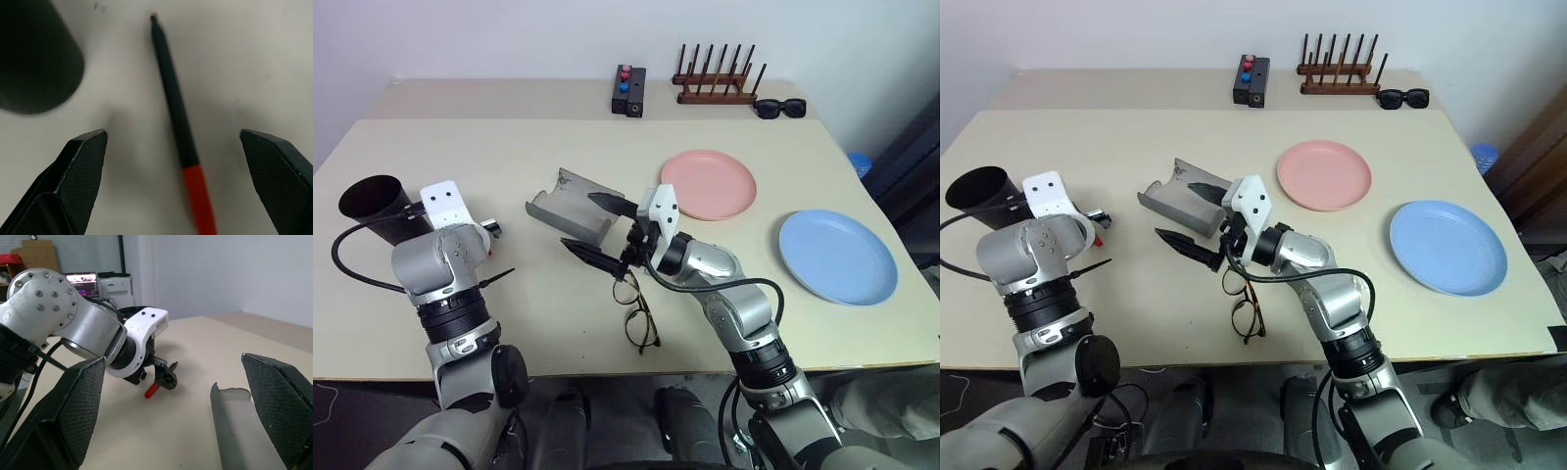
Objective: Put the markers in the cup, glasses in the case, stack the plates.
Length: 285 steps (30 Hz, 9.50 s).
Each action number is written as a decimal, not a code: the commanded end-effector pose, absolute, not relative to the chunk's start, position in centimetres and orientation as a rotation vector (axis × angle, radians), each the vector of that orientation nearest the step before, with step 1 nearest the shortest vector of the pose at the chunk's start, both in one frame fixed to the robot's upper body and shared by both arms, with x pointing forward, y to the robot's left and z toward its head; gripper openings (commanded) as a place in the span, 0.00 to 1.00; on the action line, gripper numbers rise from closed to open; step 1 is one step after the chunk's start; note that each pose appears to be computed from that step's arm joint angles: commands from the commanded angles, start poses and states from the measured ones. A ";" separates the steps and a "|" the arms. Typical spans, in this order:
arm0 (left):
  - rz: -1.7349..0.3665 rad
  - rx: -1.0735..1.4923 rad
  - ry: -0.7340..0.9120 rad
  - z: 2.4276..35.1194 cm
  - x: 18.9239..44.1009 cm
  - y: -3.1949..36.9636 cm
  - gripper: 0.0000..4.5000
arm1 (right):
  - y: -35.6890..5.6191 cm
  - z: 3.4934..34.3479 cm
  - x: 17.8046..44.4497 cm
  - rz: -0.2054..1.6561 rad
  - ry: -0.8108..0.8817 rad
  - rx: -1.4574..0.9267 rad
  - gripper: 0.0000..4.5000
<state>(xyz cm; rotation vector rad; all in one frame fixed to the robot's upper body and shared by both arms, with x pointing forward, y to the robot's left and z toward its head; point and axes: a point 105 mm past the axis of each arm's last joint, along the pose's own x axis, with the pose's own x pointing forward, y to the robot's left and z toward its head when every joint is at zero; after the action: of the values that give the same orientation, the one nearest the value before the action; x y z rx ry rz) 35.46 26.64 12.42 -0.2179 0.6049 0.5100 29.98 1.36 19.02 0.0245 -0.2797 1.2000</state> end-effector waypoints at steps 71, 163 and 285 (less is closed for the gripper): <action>0.294 0.216 -0.427 25.8 34.8 26.3 0.82 | 1.5 21.3 28.5 1.284 -0.330 0.110 1.00; -0.844 0.325 0.162 16.4 25.6 19.1 0.42 | -6.1 11.9 25.4 1.092 0.577 0.023 1.00; -0.826 0.404 0.369 15.0 29.8 19.2 0.01 | -7.5 18.7 30.6 1.119 0.035 -0.352 0.65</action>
<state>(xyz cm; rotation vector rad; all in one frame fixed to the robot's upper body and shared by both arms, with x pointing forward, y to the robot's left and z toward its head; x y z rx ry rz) 30.00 19.41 14.01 0.3848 0.4174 -0.8234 30.40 -7.62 17.28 -0.3684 0.0899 1.1281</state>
